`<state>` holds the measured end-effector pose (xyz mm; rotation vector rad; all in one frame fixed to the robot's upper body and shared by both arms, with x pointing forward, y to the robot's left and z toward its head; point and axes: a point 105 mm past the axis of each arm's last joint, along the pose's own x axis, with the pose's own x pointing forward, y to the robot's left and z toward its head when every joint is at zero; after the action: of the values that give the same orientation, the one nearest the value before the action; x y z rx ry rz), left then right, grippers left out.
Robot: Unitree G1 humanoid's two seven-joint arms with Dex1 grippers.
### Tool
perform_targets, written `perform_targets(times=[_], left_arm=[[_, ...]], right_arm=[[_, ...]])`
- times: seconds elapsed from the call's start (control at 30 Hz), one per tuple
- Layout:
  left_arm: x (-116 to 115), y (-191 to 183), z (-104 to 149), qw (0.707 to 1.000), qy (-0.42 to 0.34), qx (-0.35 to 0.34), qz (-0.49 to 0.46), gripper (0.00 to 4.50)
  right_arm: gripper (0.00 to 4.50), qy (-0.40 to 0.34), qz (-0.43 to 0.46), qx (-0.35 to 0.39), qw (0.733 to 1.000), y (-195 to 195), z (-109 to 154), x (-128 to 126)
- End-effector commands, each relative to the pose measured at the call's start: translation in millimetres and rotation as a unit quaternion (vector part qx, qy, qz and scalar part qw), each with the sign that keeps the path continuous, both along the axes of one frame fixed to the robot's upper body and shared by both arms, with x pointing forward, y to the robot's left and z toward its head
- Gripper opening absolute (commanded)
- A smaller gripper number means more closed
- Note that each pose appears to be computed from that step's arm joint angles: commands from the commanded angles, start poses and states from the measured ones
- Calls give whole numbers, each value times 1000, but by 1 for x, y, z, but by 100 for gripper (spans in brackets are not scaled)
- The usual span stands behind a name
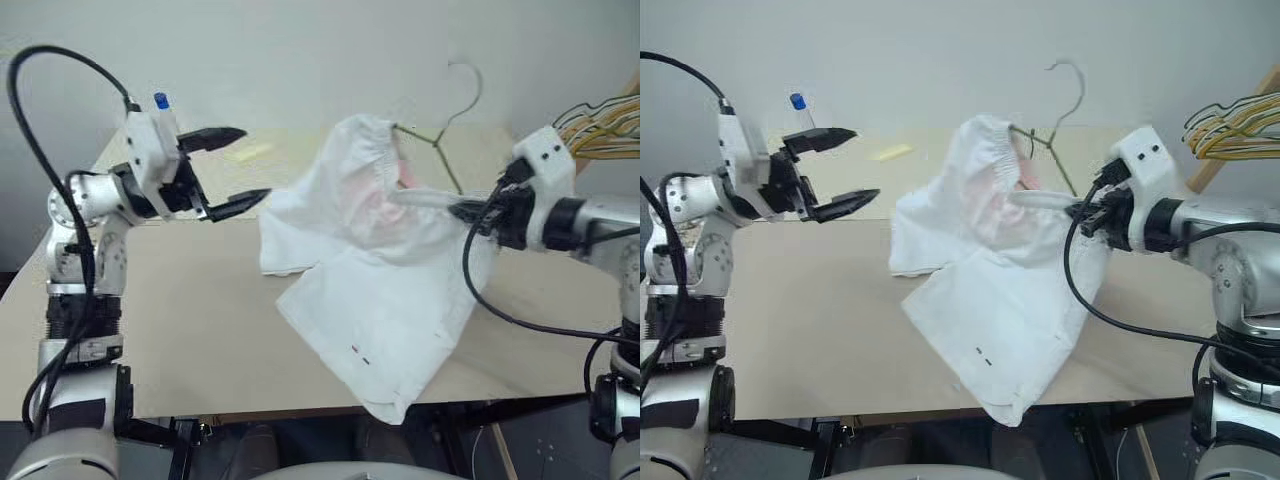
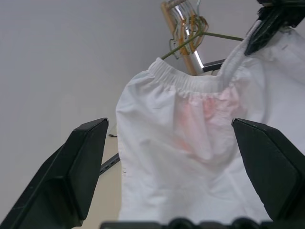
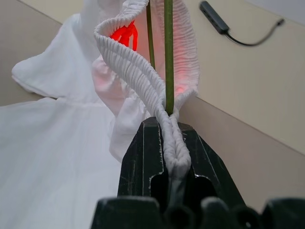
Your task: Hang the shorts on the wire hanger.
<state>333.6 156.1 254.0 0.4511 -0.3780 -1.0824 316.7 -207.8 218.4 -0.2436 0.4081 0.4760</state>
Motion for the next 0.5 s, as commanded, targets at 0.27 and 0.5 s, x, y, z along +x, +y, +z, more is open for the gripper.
perform_targets(times=[0.27, 0.5], left_arm=[[-5, -26, 10, 999, -10, 14, -44, 450], [-3, -36, 13, 998, -16, 17, -67, 450]], right_arm=[[9, 29, -246, -73, 966, -98, 4, -29], [9, -19, -382, -62, 922, -145, 33, -34]])
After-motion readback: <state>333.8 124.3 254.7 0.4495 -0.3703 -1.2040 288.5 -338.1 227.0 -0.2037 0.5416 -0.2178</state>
